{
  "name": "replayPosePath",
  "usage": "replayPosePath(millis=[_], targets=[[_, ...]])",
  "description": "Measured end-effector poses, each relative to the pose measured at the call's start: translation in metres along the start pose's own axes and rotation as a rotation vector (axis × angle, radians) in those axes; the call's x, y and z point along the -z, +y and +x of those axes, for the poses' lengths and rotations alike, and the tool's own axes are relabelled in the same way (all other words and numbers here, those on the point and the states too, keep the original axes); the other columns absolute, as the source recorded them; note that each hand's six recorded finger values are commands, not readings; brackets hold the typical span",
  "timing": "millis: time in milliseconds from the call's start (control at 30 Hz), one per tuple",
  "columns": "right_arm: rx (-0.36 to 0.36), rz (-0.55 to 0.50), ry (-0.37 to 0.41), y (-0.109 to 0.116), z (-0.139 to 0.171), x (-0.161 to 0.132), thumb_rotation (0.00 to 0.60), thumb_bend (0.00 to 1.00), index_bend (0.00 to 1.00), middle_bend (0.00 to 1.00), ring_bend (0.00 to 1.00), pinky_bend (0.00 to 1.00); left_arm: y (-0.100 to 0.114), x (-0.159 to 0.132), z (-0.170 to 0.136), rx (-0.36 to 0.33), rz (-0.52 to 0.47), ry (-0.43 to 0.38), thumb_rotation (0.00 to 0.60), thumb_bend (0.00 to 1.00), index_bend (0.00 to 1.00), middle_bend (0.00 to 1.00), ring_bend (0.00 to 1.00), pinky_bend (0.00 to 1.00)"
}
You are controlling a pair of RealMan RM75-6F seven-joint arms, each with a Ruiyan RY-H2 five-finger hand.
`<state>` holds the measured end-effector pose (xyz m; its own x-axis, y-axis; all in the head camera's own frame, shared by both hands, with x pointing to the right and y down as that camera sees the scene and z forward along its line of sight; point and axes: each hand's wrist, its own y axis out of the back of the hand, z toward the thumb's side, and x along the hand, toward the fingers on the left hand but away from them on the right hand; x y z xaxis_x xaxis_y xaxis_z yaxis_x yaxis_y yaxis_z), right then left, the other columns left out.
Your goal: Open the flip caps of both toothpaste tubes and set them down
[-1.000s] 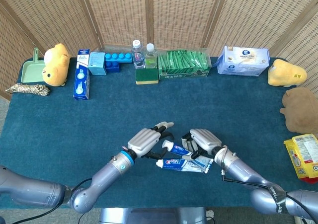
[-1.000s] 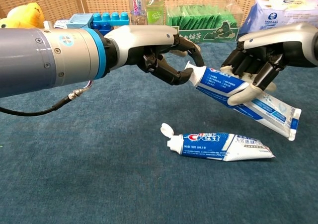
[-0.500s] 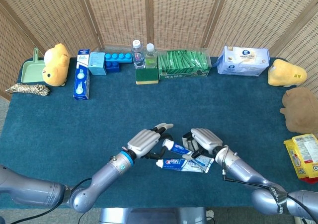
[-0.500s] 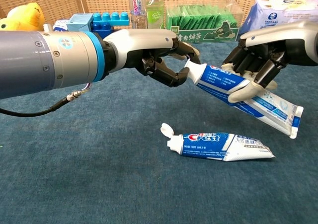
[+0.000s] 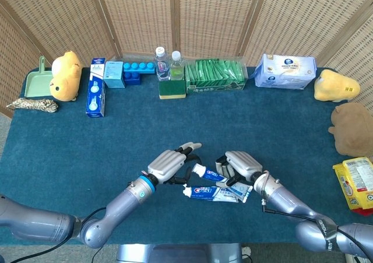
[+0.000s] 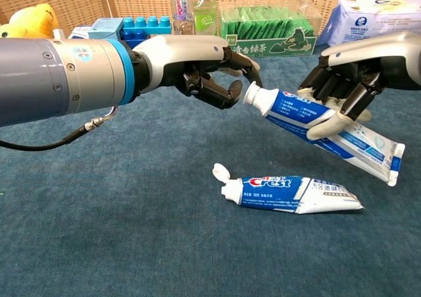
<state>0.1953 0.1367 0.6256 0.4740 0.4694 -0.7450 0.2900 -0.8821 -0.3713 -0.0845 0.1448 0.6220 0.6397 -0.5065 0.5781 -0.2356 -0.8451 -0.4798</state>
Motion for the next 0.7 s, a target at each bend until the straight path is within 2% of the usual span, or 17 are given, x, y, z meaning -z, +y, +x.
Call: replayPosePath(millis=[700], targets=[[-0.001, -0.048, 0.025, 0.0017, 0.0058, -0.0068, 0.6, 0.53, 0.94, 0.78, 0.71, 0.79, 0.0038, 0.009, -0.0036, -0.008, -0.019, 0.018, 0.418, 0.7, 0.29, 0.06, 0.01, 0.27]])
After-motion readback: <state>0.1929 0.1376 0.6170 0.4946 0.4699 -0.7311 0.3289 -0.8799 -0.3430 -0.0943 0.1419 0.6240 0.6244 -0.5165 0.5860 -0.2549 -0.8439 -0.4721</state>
